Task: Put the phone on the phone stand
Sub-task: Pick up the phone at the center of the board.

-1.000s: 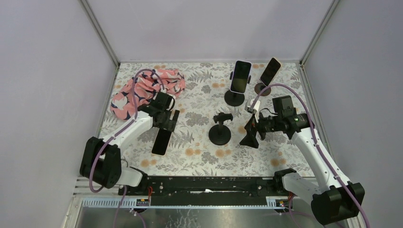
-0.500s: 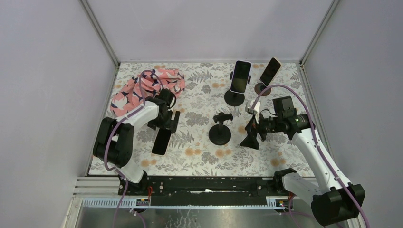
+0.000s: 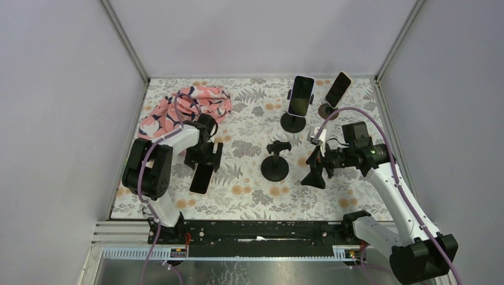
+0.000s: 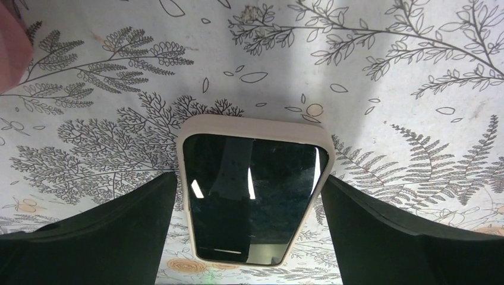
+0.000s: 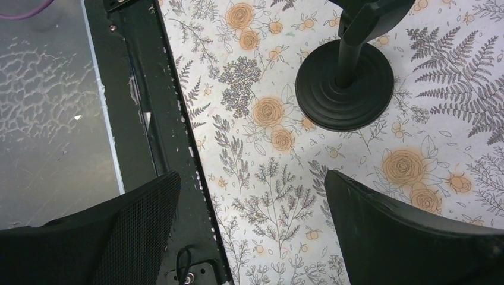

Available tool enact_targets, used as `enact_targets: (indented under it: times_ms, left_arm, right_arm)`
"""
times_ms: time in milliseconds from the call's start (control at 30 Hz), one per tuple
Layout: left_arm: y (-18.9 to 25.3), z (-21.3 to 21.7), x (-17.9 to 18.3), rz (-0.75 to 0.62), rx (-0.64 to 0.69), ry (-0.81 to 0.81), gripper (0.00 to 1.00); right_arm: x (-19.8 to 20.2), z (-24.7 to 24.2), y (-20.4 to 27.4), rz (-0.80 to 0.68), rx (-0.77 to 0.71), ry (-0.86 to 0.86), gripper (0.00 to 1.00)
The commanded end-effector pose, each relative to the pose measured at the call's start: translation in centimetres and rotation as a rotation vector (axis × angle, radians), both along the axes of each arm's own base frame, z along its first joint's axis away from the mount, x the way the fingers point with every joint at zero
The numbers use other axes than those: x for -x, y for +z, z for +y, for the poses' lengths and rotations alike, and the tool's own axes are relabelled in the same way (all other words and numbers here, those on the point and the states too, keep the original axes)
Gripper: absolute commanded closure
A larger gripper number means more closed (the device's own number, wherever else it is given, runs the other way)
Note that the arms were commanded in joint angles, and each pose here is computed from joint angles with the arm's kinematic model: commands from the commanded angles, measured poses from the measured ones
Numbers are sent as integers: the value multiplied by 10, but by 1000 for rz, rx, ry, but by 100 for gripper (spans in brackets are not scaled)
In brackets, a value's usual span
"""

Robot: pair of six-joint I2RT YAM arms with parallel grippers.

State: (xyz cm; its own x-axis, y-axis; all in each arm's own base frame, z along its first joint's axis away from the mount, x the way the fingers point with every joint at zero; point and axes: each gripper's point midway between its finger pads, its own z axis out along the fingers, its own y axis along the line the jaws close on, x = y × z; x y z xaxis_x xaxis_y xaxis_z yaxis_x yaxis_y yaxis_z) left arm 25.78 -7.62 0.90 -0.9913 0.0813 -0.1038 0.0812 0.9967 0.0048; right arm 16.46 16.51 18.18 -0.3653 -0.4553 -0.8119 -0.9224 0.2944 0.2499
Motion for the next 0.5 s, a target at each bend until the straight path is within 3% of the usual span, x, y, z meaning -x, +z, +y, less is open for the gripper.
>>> enact_targets:
  times_ms: [0,67,300,467]
  left_arm:
    - [-18,1,9,71,1,21,3]
    - [-20,3,11,81,0,30,10]
    - [-17,-11,13,94,99,83,64]
    - [31,-31,-16,-105,193,121,73]
  right_arm:
    - [4,3,14,-34,-40,28,0]
    - [5,3,15,-36,-42,30,0]
    - [6,4,15,-36,-44,34,0]
    - [8,5,18,-52,-57,49,0]
